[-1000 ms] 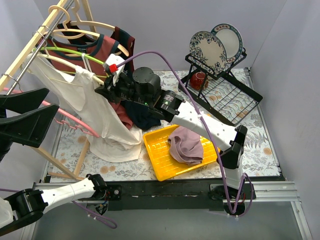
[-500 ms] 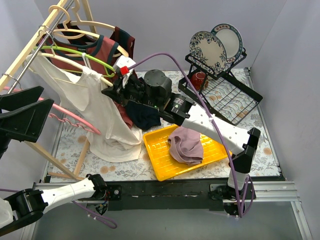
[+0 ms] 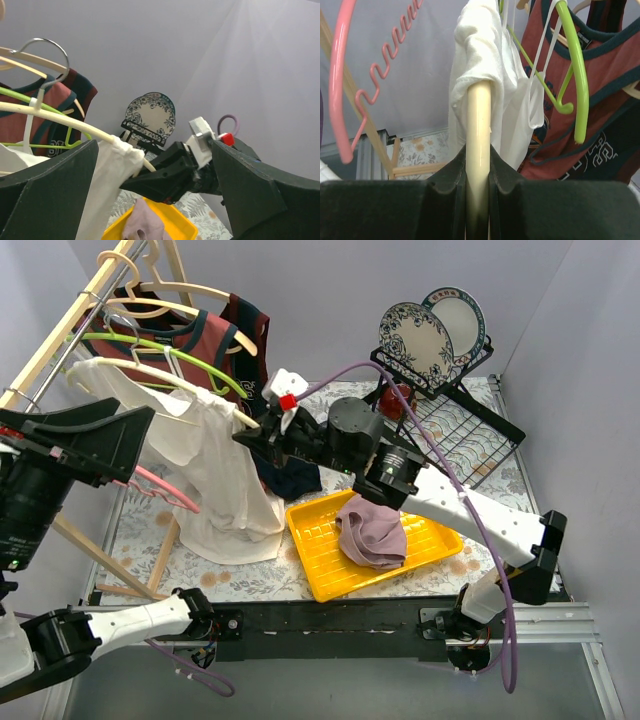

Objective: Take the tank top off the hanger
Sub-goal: Pick up the hanger from the clothesline.

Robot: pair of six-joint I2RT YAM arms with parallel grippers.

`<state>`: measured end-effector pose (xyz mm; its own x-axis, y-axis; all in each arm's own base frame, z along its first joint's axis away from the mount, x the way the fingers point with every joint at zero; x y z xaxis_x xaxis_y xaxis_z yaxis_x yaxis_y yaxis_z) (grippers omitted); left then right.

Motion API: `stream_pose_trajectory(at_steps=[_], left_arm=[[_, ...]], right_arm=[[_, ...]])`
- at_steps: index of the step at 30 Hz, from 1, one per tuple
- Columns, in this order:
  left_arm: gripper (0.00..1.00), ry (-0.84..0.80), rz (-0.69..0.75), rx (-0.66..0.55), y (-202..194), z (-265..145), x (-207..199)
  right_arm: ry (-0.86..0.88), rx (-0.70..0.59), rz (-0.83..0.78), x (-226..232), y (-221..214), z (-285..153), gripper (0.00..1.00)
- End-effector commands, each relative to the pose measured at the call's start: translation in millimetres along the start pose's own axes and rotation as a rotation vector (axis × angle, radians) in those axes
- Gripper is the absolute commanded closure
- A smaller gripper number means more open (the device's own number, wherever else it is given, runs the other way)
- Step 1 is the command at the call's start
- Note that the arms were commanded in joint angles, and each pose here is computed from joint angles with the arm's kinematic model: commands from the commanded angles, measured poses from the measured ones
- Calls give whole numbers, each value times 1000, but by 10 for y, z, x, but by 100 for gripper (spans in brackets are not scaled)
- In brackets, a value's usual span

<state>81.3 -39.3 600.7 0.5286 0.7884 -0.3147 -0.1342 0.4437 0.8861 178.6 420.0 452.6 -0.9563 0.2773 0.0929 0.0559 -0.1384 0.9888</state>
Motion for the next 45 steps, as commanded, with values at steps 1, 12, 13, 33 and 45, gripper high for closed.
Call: stream_pose_trajectory(at_steps=[1,12,13,33,45], left_arm=[[5,108,55,33,-130,175,80],[18,199,209,133,-537,548,100],[20,198,215,133,-545,559,98],[45,242,312,170,-766,683,154],[100,193,317,209,-929,768,76]], right_arm=[[18,-244,-29,109,666,-386,99],[68,-246,60,266,464,-970,99],[68,-245,62,270,460,-999,99],[166,-211,76,436,391,-1249,99],[195,-178,78,474,316,-1289,99]])
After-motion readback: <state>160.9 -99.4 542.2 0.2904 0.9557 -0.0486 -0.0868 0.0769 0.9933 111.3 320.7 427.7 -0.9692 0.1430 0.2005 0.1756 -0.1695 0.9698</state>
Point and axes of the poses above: each gripper's point midway between its finger pads, its own z axis out along the fingers, its own x axis along the line the jaws close on, y = z × x, the point moved 5 cm from there along -z, back along the fingers, and after that the axes turned 8 degrees about z, right-handed, at the moved point
